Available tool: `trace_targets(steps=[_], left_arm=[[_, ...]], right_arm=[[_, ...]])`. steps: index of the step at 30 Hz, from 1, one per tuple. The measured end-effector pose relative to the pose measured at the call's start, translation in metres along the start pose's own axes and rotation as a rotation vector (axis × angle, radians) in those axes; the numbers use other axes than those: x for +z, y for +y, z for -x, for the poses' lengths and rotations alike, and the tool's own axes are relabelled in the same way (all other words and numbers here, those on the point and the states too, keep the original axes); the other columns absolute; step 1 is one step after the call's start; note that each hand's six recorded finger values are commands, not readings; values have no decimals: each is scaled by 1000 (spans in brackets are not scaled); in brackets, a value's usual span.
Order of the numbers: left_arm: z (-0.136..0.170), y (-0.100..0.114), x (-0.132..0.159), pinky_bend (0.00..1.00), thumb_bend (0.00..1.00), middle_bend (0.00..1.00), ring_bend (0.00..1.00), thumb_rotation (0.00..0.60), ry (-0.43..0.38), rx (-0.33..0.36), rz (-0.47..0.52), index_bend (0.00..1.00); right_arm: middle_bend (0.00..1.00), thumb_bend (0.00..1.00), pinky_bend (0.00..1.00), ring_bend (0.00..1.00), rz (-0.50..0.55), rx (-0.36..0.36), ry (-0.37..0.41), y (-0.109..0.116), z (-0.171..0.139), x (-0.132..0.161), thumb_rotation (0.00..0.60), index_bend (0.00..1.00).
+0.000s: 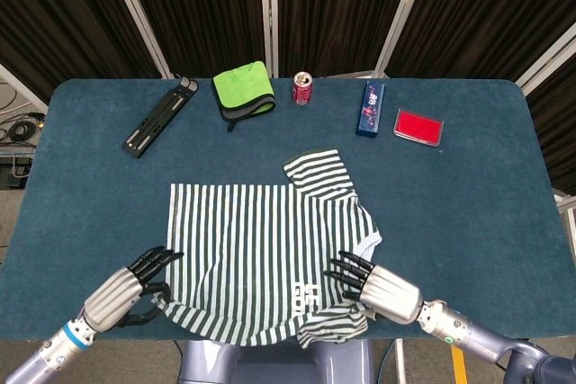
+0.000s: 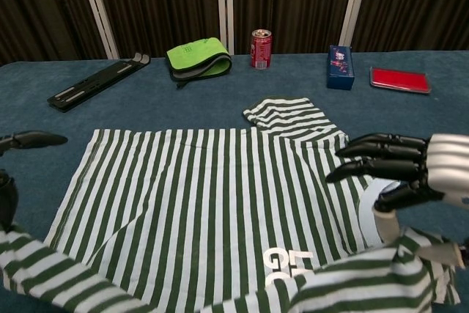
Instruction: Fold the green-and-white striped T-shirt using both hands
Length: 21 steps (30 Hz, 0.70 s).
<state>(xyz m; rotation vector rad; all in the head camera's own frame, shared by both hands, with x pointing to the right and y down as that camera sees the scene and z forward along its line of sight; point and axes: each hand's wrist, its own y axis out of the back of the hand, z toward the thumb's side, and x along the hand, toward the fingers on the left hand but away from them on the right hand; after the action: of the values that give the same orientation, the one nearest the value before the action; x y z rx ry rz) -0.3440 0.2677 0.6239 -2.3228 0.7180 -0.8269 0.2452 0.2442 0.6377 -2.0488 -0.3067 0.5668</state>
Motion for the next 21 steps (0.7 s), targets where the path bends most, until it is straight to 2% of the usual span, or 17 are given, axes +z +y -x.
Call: trace_targets(steps=[12, 21], left_arm=[[-56, 24, -37, 0, 552, 0, 0, 600, 167, 89, 59, 766], [-91, 30, -61, 0, 552, 0, 0, 600, 241, 113, 94, 764]], right_arm=[[119, 430, 0, 0, -24, -43, -204, 12, 42, -71, 600, 729], [119, 430, 0, 0, -2, -14, -314, 3, 70, -104, 600, 729]])
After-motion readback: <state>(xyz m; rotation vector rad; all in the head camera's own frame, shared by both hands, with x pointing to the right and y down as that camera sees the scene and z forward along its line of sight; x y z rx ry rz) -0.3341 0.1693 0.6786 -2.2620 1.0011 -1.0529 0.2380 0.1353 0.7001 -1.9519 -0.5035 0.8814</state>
